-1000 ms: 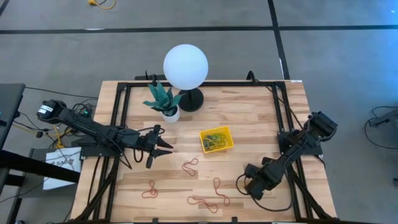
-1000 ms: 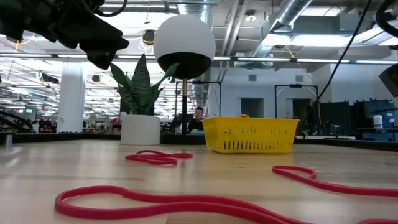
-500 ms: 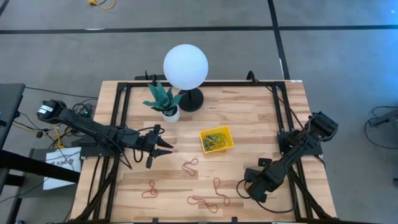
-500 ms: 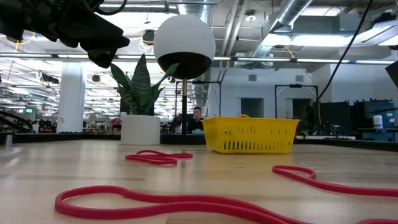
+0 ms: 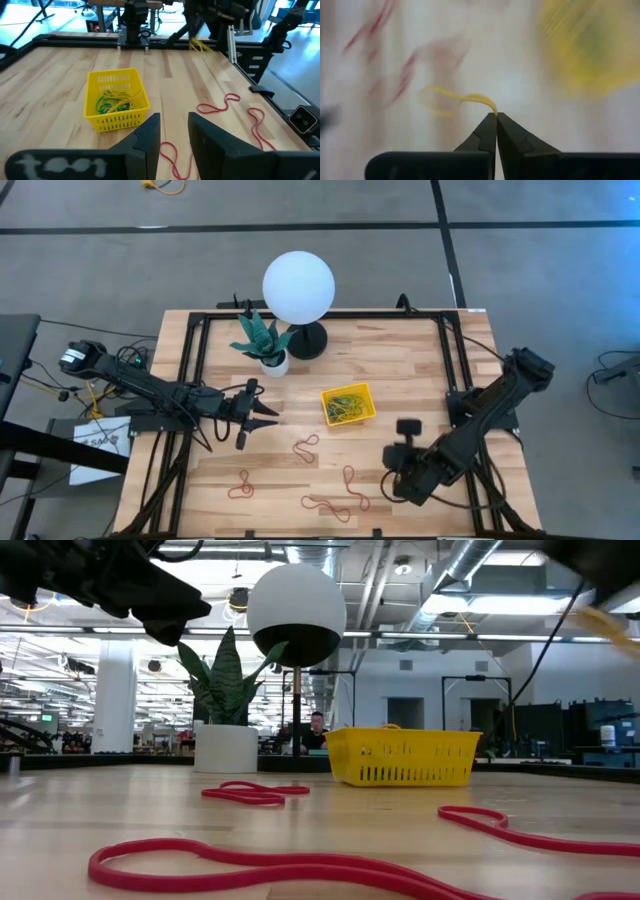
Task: Pick and place items into bin
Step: Put the yellow rubber band into the yellow bin
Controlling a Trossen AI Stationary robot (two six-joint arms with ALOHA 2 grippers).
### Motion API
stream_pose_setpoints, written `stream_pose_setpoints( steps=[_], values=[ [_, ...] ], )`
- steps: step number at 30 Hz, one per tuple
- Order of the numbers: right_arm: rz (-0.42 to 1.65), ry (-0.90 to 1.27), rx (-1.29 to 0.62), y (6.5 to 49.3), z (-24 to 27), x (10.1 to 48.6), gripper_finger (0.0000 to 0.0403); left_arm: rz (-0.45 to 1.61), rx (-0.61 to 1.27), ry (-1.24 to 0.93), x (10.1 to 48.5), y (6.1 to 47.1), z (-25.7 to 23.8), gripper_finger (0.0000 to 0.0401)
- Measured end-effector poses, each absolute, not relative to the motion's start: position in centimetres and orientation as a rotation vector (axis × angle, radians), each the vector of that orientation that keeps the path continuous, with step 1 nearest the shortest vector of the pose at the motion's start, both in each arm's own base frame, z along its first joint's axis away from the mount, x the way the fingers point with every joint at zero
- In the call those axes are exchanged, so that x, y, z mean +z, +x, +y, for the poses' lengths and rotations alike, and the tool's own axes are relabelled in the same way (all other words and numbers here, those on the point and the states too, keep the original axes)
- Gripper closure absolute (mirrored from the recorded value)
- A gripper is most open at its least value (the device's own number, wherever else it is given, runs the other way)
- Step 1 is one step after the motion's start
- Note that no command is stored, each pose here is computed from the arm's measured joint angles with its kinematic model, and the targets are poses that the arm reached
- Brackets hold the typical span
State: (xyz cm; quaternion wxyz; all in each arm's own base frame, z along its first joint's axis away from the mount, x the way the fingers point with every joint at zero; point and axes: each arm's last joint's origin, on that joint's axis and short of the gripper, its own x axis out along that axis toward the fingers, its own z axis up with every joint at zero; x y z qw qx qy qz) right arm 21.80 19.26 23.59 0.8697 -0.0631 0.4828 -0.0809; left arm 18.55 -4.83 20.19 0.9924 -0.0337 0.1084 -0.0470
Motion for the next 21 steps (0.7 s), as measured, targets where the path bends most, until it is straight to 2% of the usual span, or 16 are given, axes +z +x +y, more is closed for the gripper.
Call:
stream_pose_setpoints(
  steps=[3, 7, 15, 21],
  values=[
    [0.758, -0.337, -0.338, 22.7, 18.4, 24.6, 0.0401, 0.217, -0.094, -0.068, 20.2, 18.5, -4.8, 0.0313],
    [0.647, -0.411, -0.52, 24.2, 16.6, 24.8, 0.0401, 0.218, -0.095, -0.067, 20.2, 18.5, -4.8, 0.0313],
    [0.734, -0.282, -0.672, 27.9, 11.3, 23.0, 0.0402, 0.224, -0.093, -0.075, 20.1, 18.5, -4.8, 0.0313],
    [0.926, -0.204, -0.625, 29.9, 8.5, 20.7, 0.0402, 0.245, -0.091, -0.08, 19.9, 18.5, -4.8, 0.0313]
  ],
)
